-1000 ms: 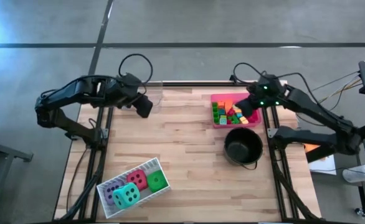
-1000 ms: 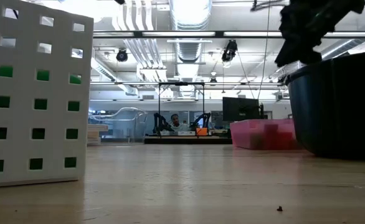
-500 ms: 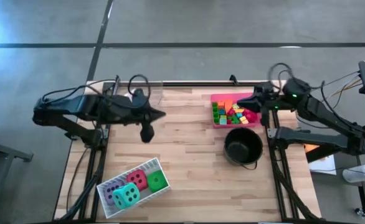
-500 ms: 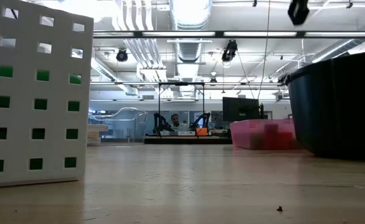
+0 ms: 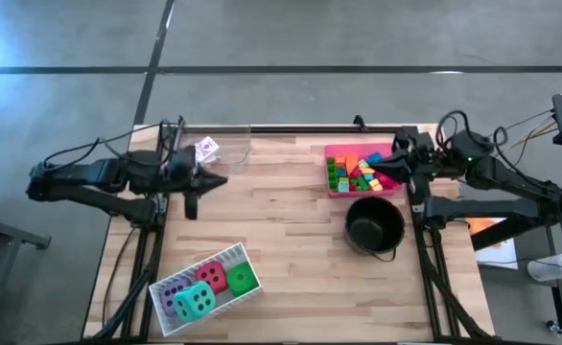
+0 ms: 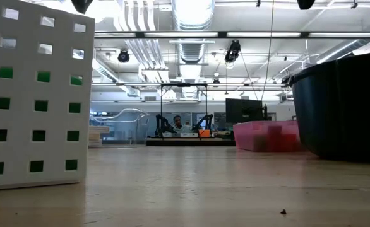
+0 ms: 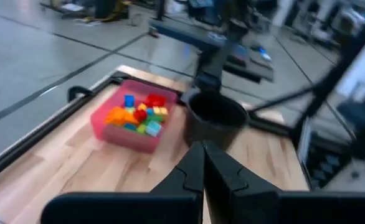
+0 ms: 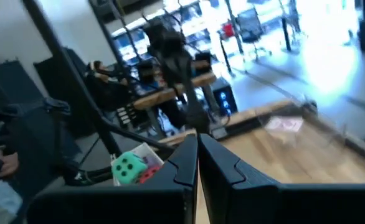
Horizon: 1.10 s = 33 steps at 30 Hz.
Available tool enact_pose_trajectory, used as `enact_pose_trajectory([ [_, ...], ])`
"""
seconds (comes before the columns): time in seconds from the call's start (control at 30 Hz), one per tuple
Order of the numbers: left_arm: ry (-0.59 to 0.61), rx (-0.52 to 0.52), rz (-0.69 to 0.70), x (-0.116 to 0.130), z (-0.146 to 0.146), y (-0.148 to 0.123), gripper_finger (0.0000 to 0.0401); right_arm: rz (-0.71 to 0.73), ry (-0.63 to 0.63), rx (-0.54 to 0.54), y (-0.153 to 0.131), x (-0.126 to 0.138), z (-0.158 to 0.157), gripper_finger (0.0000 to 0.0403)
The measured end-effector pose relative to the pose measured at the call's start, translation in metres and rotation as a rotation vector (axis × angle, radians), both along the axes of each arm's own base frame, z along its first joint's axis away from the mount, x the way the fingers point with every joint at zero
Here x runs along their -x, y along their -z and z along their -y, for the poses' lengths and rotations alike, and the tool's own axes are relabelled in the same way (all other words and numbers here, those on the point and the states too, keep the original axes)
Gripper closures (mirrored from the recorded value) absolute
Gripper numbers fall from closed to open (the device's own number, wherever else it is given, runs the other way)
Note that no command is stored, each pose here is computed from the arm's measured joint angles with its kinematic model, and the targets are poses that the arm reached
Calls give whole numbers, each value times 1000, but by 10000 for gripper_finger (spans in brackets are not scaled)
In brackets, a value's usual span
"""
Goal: Pick & Place Toys
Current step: Return to Home Position
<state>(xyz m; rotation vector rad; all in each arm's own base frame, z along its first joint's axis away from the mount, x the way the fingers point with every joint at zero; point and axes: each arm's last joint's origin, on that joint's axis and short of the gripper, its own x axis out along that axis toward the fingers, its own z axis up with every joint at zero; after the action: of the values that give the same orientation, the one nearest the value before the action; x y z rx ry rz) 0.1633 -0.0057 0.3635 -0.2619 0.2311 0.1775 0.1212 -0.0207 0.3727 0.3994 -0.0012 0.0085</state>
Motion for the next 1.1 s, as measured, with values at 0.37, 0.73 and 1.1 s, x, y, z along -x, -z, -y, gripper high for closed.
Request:
enact_pose_trajectory([
  [0.37, 24, -40, -76, 37, -3, 80, 397, 37, 83, -188, -3, 4, 0, 392],
  [0.73, 35, -30, 71, 49, -3, 146, 397, 48, 83, -219, -4, 3, 0, 392],
  [1.1, 116, -9, 115, 54, -1, 181, 397, 37, 81, -169, -3, 3, 0, 392],
])
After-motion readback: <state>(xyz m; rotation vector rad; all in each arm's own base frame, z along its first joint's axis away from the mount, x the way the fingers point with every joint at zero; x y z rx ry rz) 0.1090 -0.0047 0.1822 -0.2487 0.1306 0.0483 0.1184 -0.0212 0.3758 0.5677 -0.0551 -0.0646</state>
